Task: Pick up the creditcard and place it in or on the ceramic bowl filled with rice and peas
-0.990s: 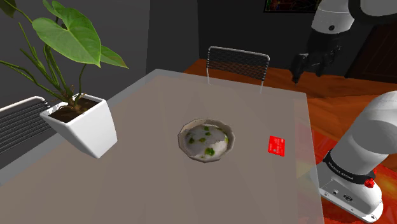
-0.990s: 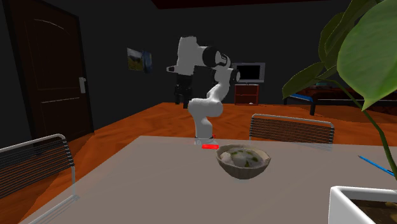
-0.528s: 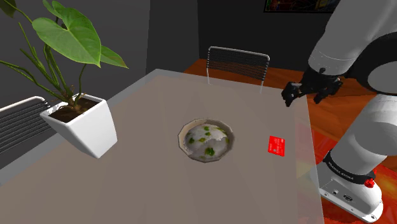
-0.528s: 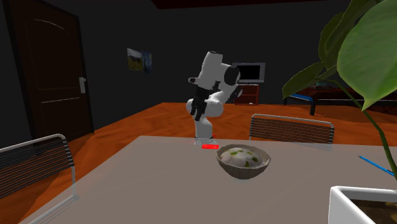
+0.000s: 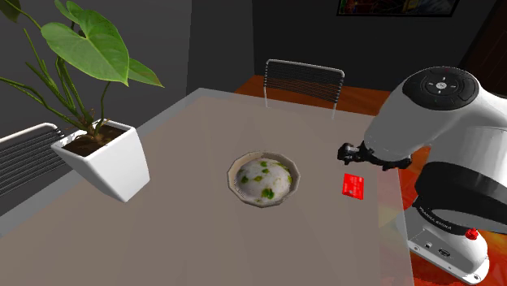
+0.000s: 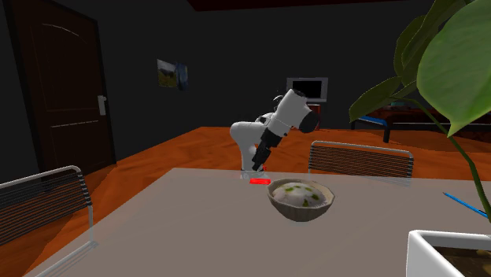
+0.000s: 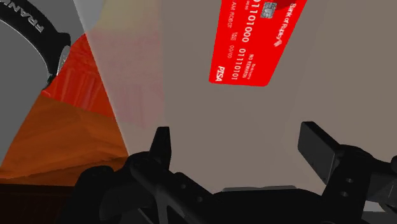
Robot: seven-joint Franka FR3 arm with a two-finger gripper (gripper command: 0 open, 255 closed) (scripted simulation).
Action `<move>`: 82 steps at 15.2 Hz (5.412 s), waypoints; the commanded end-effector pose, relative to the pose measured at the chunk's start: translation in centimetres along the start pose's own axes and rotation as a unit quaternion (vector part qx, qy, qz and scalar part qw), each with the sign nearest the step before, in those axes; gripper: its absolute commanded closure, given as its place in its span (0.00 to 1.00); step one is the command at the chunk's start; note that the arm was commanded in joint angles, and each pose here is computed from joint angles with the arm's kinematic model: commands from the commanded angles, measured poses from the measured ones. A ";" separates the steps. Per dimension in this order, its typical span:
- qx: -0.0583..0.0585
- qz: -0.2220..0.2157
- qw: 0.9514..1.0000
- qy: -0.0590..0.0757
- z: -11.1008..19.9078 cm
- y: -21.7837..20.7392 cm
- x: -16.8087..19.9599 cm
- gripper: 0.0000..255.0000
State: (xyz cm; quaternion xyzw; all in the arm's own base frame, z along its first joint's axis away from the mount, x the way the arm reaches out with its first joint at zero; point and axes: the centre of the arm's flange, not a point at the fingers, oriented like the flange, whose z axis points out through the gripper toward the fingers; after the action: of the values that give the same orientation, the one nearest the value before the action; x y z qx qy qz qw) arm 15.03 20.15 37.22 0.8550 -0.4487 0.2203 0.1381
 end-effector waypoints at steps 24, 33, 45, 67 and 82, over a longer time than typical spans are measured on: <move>-0.009 0.045 0.999 0.028 5.4 -1.6 -3.1 1.00; -0.009 0.045 0.999 0.028 2.7 -1.5 -1.4 1.00; -0.009 0.045 0.999 0.028 -2.8 -1.2 1.8 1.00; -0.009 0.045 0.999 0.028 -11.7 -9.5 3.0 1.00; -0.009 0.045 0.999 0.028 -15.0 -25.1 -2.3 1.00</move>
State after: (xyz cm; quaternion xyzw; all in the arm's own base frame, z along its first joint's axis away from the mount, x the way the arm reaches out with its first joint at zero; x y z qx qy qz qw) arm 30.75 42.22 48.50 0.8262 -0.4846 0.2464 0.1479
